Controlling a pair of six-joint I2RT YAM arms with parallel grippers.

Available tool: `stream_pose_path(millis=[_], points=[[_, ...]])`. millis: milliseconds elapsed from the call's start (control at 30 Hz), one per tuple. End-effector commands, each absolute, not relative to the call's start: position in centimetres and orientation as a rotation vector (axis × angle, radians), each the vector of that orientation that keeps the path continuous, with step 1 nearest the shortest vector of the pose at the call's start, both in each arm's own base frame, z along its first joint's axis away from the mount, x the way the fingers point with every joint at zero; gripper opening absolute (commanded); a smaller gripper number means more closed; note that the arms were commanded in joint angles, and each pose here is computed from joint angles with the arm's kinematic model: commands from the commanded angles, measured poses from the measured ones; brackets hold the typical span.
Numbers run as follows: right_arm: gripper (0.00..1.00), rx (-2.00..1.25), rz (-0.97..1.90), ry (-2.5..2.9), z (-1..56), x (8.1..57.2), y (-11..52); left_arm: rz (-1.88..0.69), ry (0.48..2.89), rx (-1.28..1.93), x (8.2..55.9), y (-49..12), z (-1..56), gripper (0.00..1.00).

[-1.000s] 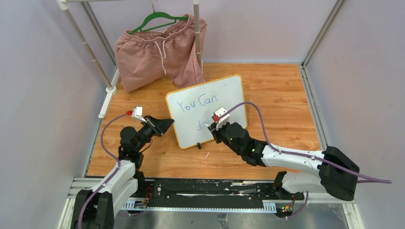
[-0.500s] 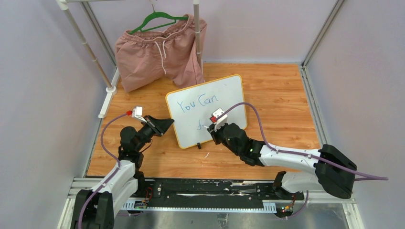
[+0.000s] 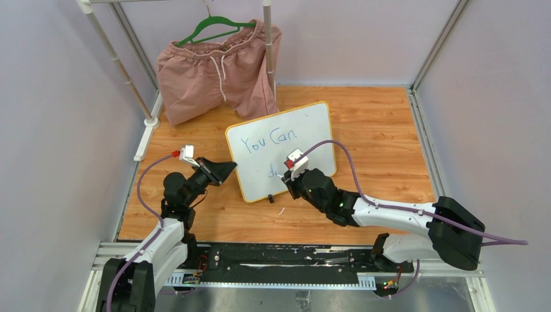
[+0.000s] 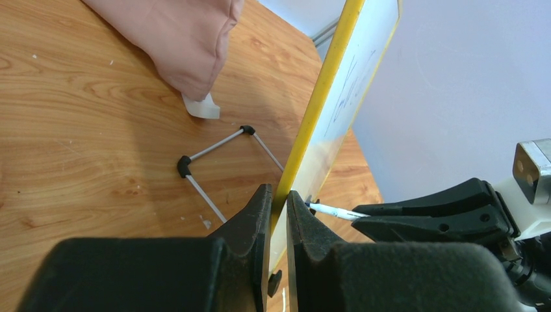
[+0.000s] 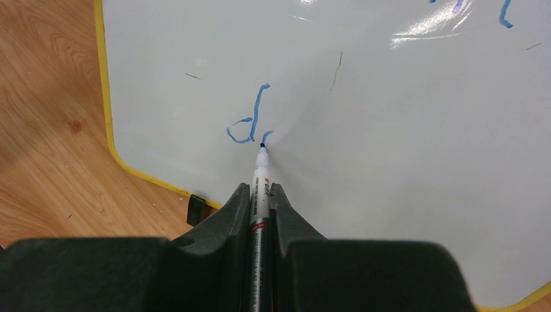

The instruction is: Write a sentence on the whiteboard

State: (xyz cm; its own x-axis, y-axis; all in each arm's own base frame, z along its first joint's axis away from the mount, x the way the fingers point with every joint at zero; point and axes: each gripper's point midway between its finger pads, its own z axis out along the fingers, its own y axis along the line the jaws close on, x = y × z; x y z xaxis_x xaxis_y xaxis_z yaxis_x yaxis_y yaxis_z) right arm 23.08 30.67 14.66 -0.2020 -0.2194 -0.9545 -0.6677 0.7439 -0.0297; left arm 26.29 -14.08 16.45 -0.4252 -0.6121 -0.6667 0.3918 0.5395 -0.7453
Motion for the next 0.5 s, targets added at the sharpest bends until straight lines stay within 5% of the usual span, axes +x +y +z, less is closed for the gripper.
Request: stream_pose_path(millis=[0,467], points=[[0.00,-0.678,0.443,1.796,14.5,23.0,30.2,-1.148,1.624,-0.158,26.2,-14.3,17.6,0.00],[0.00,-0.614,0.355,1.800,15.3,24.2,28.9,-1.150,1.622,-0.156,26.1,-14.3,17.6,0.00]])
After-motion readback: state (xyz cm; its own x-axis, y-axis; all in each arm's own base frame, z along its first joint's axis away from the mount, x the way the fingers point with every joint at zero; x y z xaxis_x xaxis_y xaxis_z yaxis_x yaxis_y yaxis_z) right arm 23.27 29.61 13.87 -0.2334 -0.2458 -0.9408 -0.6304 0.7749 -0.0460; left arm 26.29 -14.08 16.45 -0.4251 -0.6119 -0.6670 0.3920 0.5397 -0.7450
